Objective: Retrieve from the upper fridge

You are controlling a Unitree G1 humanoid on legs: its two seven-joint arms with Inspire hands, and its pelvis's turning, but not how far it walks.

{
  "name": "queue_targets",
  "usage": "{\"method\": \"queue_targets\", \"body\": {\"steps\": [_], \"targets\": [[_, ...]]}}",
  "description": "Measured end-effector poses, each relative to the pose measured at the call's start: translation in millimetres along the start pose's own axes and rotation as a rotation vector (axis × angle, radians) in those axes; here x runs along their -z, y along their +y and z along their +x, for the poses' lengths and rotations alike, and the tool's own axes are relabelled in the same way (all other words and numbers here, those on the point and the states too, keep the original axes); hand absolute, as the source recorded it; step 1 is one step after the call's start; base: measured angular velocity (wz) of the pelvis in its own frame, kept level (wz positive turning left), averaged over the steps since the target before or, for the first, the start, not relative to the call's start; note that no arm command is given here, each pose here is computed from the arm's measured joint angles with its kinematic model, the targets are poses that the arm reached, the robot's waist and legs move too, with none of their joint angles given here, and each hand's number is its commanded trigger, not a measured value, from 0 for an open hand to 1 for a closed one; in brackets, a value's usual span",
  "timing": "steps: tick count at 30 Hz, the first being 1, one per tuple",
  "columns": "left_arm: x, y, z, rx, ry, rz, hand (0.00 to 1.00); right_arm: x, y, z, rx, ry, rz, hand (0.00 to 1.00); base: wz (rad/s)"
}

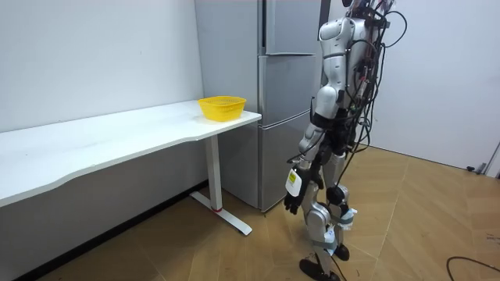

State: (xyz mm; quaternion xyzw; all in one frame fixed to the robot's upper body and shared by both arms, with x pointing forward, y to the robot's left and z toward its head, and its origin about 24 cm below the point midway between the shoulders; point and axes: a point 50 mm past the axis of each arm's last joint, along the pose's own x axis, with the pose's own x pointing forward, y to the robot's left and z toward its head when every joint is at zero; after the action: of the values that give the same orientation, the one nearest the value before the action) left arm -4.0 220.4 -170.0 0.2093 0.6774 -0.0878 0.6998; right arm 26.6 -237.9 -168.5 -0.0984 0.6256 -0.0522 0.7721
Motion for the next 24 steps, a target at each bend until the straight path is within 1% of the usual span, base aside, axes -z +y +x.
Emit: {"method": "queue_targets", "body": {"steps": [3,7,9,12,16,17,22,23,24], "targets": [[2,-0.9,0.2,-0.001,0.005,-0.046,0.0,2,0,0,0.007,0.017,0.0,0.0,0.0],[4,-1.3,0.3,-0.006,0.011,-0.071,0.0,7,1,0,0.018,0.052,0.0,0.0,0.0],[6,-0.9,0.2,-0.009,0.016,-0.112,0.0,10,2,0,0.02,0.066,0.001,0.0,0.0],[12,0.7,-0.3,-0.031,0.025,-0.305,0.0,12,2,0,0.02,0.088,0.001,0.0,0.0],[17,2.2,-0.9,-0.054,0.043,-0.461,0.0,13,0,0,0.025,0.097,-0.002,0.0,0.03],[19,4.5,-1.1,-0.076,0.053,-0.516,0.0,13,-1,0,0.03,0.101,-0.005,0.0,0.04],[24,11.2,-1.9,-0.148,0.078,-0.681,0.0,13,-1,0,0.036,0.103,-0.063,0.0,0.02],[24,15.4,-2.4,-0.182,0.079,-0.754,0.0,14,-2,-1,0.037,0.105,-0.073,0.0,0.14],[18,28.2,-4.0,-0.236,0.034,-0.925,0.0,16,-2,-1,0.036,0.111,-0.081,0.0,0.14]]}}
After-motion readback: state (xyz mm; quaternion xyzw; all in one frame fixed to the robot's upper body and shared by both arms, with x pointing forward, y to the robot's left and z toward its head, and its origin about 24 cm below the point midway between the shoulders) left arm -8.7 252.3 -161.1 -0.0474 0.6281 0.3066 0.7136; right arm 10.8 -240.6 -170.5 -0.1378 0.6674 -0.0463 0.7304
